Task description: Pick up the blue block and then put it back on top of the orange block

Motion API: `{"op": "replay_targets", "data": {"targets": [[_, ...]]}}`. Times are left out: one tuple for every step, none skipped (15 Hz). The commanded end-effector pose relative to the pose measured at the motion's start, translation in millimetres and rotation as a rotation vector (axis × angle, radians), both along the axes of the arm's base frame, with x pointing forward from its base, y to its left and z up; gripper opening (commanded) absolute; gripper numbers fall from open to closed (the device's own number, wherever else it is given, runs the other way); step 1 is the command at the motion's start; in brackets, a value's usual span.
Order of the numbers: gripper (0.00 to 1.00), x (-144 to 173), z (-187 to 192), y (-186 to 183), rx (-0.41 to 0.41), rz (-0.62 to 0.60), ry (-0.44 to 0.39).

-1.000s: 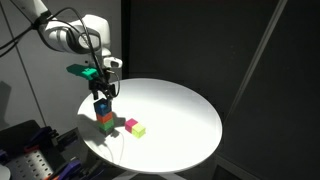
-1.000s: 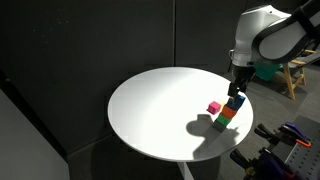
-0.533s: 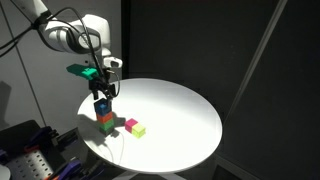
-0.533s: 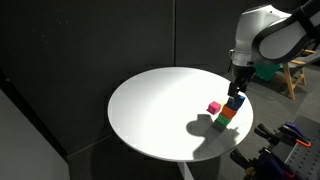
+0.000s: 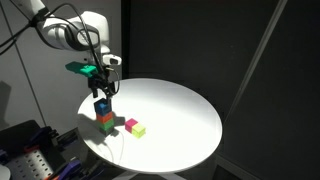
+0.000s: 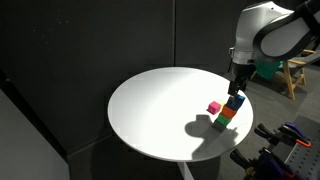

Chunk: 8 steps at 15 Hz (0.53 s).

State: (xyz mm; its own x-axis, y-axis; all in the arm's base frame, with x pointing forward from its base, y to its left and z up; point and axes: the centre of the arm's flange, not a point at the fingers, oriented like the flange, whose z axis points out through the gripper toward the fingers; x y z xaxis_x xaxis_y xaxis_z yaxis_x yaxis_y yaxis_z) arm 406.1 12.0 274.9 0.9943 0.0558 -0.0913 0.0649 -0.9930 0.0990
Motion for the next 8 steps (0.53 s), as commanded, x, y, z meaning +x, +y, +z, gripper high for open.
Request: {"op": "replay_targets", "data": {"targets": [[1.00, -1.6, 15.0, 3.1, -0.017, 0.039, 0.022], [1.00, -1.8, 16.4, 4.4, -0.021, 0.045, 0.031], [1.00, -2.2, 18.2, 5.2, -0.023, 0.053, 0.042], [1.00, -2.4, 20.3, 6.8, -0.026, 0.059, 0.050], [1.00, -2.5, 22.6, 8.2, -0.031, 0.063, 0.054], [1.00, -2.8, 25.6, 9.6, -0.035, 0.066, 0.057], [1.00, -3.1, 28.7, 11.2, -0.040, 0.070, 0.058], [1.00, -3.6, 31.4, 12.9, -0.044, 0.073, 0.059]]}}
